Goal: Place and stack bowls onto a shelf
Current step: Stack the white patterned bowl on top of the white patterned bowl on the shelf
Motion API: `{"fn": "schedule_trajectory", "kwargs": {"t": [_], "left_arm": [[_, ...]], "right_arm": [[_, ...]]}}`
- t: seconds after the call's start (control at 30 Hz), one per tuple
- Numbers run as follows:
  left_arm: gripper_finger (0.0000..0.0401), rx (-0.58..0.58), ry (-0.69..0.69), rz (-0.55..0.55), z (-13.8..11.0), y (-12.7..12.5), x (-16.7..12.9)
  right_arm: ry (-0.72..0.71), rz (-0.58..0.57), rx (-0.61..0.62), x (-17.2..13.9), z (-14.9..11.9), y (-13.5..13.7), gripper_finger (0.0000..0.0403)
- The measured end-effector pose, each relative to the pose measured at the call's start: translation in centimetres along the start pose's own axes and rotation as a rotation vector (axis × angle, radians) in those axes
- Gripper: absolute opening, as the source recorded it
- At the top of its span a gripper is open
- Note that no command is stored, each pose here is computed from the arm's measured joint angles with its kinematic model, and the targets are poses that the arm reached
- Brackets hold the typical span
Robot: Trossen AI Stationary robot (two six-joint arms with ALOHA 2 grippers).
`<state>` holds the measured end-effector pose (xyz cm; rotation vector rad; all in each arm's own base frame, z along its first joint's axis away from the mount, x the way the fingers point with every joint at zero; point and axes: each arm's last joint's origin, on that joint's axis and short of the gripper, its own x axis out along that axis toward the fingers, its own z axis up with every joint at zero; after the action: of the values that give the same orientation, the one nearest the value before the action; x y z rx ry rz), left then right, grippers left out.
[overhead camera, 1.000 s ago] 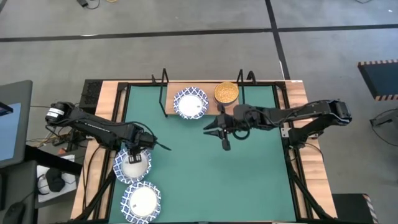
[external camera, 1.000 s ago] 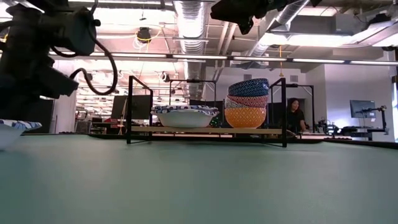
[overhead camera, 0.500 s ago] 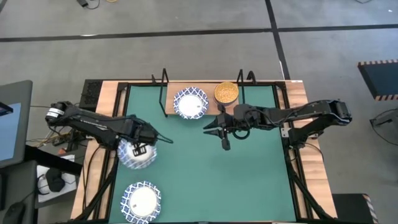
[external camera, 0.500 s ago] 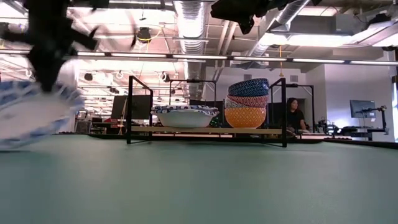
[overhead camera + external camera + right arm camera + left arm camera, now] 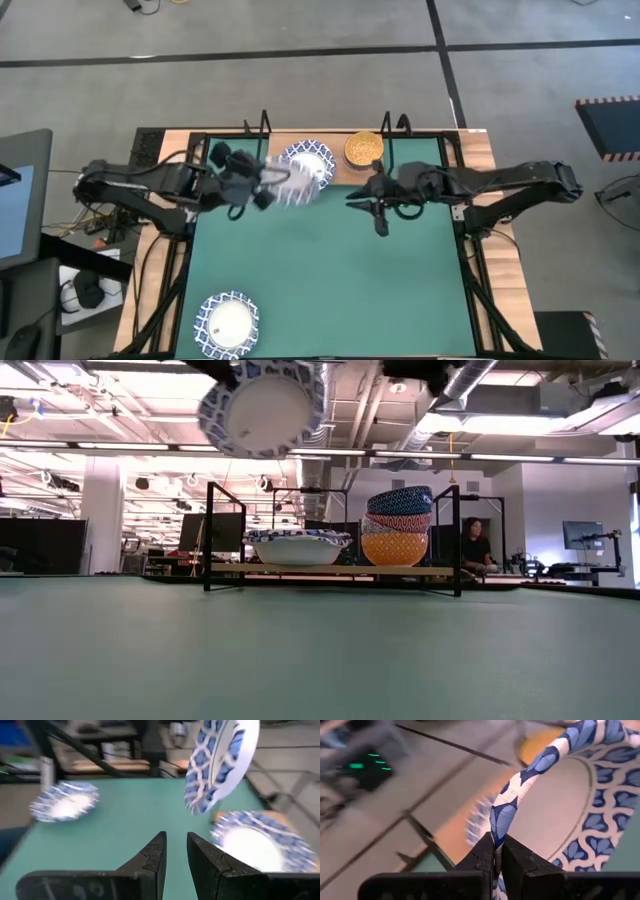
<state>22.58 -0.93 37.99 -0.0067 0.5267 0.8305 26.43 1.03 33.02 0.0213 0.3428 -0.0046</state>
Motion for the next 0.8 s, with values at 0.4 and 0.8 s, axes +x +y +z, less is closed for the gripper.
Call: {"fn": "schedule_trajectory", "kwargs": {"t": [0.4, 0.8], "left_arm": [[0.0008, -0.054, 0.023, -0.012, 2.8, 2.9, 10.9], [0.0034, -0.389, 0.293, -0.187, 0.7, 7.6, 20.2]], "right_arm": [[0.029, -0.326, -0.078, -2.7, -0.2, 1.7, 0.0103], [0.077, -0.437, -0.081, -2.8, -0.7, 0.9, 0.0103]]}}
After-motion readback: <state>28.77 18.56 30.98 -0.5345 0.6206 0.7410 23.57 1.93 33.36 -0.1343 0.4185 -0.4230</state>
